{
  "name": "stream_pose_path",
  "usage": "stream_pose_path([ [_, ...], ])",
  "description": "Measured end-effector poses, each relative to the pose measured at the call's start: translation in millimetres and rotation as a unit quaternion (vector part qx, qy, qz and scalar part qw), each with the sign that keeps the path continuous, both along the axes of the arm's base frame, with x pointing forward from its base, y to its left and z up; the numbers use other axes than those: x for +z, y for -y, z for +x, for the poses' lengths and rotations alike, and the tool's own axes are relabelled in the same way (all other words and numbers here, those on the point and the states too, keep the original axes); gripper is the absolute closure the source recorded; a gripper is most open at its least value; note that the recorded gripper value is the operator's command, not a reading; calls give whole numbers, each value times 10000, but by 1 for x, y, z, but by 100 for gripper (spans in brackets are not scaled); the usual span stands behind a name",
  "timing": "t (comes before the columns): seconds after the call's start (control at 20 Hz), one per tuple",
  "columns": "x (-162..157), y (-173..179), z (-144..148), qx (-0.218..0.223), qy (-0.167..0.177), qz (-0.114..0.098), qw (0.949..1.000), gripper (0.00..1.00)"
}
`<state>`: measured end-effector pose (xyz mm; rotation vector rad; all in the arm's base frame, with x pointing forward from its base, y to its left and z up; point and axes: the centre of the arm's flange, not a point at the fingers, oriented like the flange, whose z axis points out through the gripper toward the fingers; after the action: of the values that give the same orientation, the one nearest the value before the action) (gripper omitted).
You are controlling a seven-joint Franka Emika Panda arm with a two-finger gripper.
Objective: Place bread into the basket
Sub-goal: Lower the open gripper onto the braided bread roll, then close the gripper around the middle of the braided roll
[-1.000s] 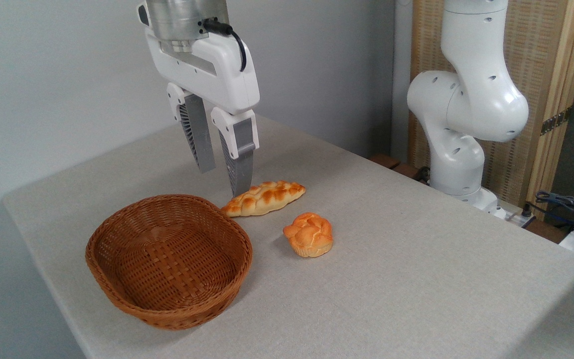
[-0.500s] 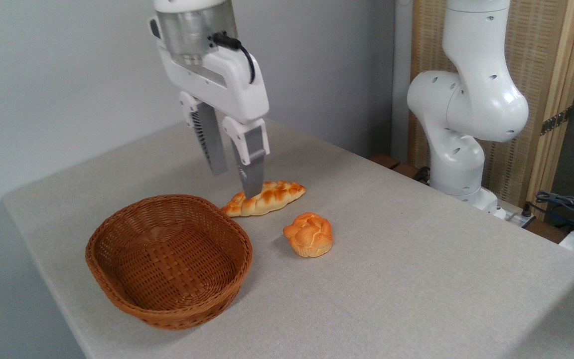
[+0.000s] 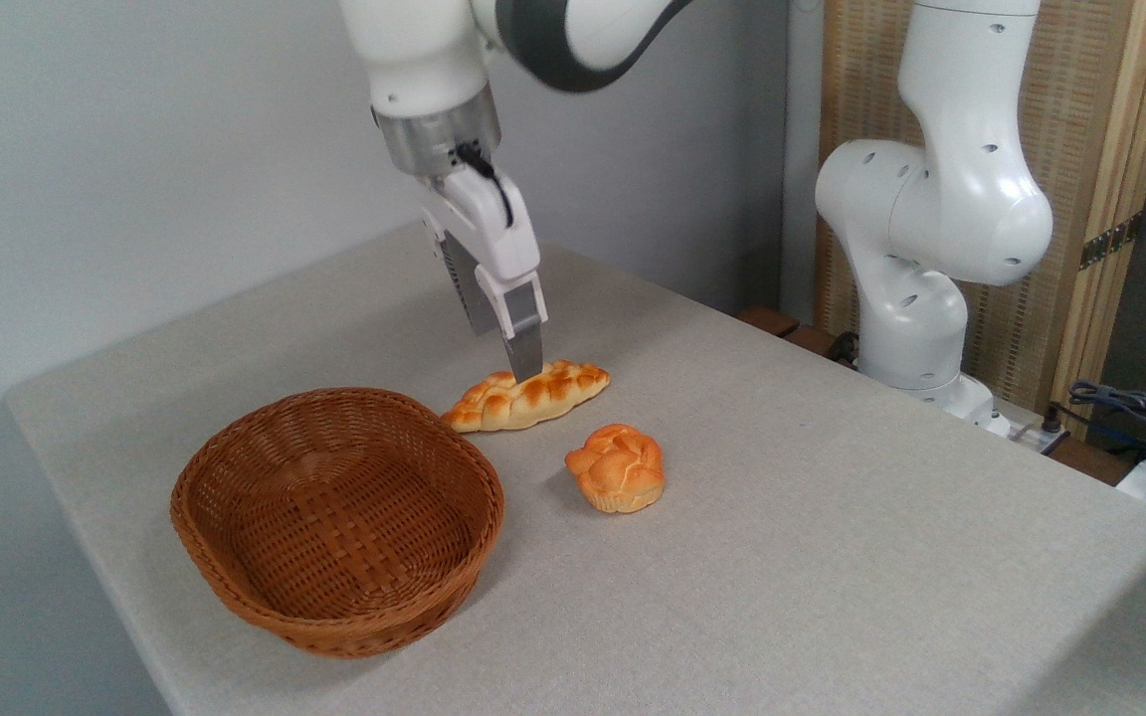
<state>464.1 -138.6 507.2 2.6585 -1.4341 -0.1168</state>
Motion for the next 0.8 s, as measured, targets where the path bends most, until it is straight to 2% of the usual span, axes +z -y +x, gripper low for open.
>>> stream_pose_path([
  [0.15,-43,44,-22,-420,-53,122,9990,0],
  [0.35,-75,60,-38,-609,-145,213,9978,1],
  [0.5,-89,63,-37,-637,-266,228,9974,27],
  [0.6,-97,65,-35,-645,-241,206,9974,65],
  [0.65,-101,65,-34,-638,-237,189,9975,80],
  [0.7,-104,66,-33,-619,-242,156,9977,86],
  [0.8,-107,67,-31,-580,-258,89,9979,87],
])
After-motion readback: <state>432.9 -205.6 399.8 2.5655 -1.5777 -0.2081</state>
